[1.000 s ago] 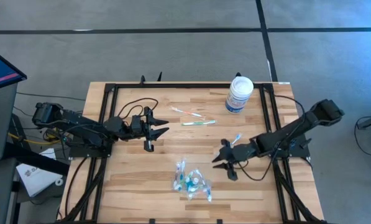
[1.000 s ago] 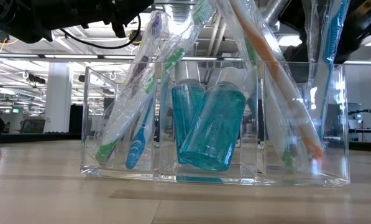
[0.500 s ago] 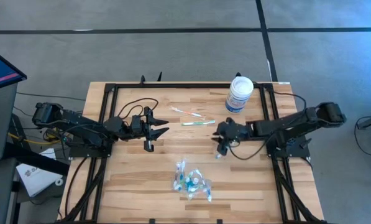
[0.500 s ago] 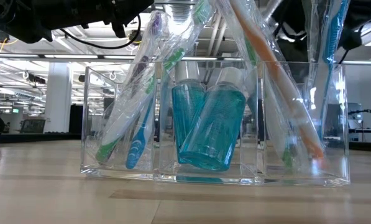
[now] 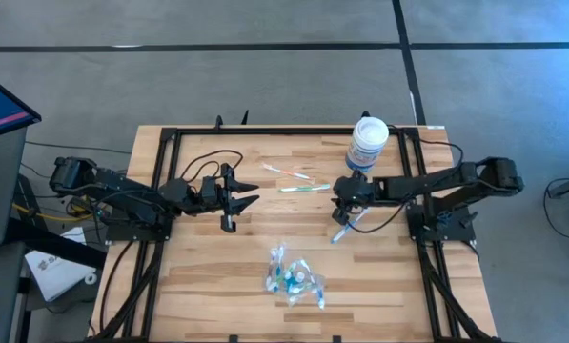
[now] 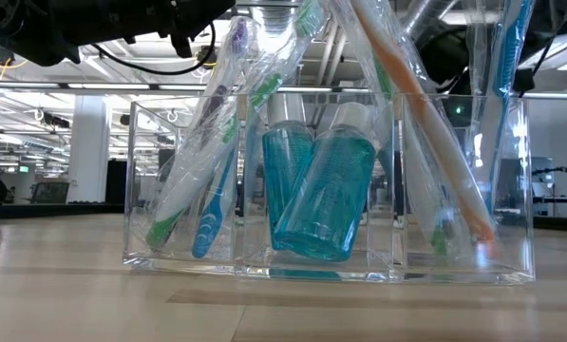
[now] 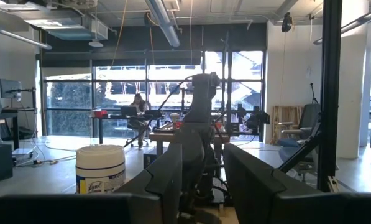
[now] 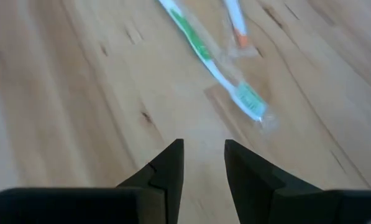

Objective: Pick & Place toothbrushing station
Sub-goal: Put the green toothbrush into the transparent organizer

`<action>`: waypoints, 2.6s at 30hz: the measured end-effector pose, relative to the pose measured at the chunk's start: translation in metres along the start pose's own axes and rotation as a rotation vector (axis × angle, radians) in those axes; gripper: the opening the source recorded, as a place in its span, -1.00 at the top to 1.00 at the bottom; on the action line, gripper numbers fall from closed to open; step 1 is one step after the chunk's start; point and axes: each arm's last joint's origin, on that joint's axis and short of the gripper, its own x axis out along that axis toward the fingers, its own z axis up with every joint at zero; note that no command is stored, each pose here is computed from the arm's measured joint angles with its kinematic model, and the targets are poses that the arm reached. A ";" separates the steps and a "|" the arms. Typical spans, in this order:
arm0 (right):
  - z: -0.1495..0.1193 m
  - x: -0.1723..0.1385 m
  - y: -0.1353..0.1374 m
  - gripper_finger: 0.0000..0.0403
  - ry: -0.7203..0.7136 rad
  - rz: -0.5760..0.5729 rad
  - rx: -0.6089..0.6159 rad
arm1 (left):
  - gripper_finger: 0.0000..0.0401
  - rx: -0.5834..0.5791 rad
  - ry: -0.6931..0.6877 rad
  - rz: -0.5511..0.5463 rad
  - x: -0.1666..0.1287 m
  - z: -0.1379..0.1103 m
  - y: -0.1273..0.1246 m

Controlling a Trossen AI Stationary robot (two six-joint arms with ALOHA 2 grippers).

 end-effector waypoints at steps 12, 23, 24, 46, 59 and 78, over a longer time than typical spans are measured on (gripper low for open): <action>-0.007 0.027 -0.010 0.47 0.064 -0.113 -0.043 | 0.44 0.002 0.005 0.000 0.000 0.000 0.000; 0.001 0.030 -0.014 0.47 0.047 -0.174 -0.073 | 0.44 0.007 0.014 0.014 0.000 -0.001 0.002; 0.002 0.030 -0.015 0.47 0.043 -0.174 -0.084 | 0.44 0.008 0.015 0.016 0.000 -0.002 0.002; 0.004 0.057 -0.014 0.47 0.104 -0.217 -0.149 | 0.44 0.010 0.023 0.026 0.000 -0.002 0.002; 0.026 0.061 -0.009 0.47 0.121 -0.244 -0.243 | 0.44 0.013 0.038 0.029 0.000 -0.004 0.002; 0.025 0.069 -0.022 0.92 0.163 -0.168 -0.229 | 0.44 0.013 0.040 0.028 0.000 -0.004 0.002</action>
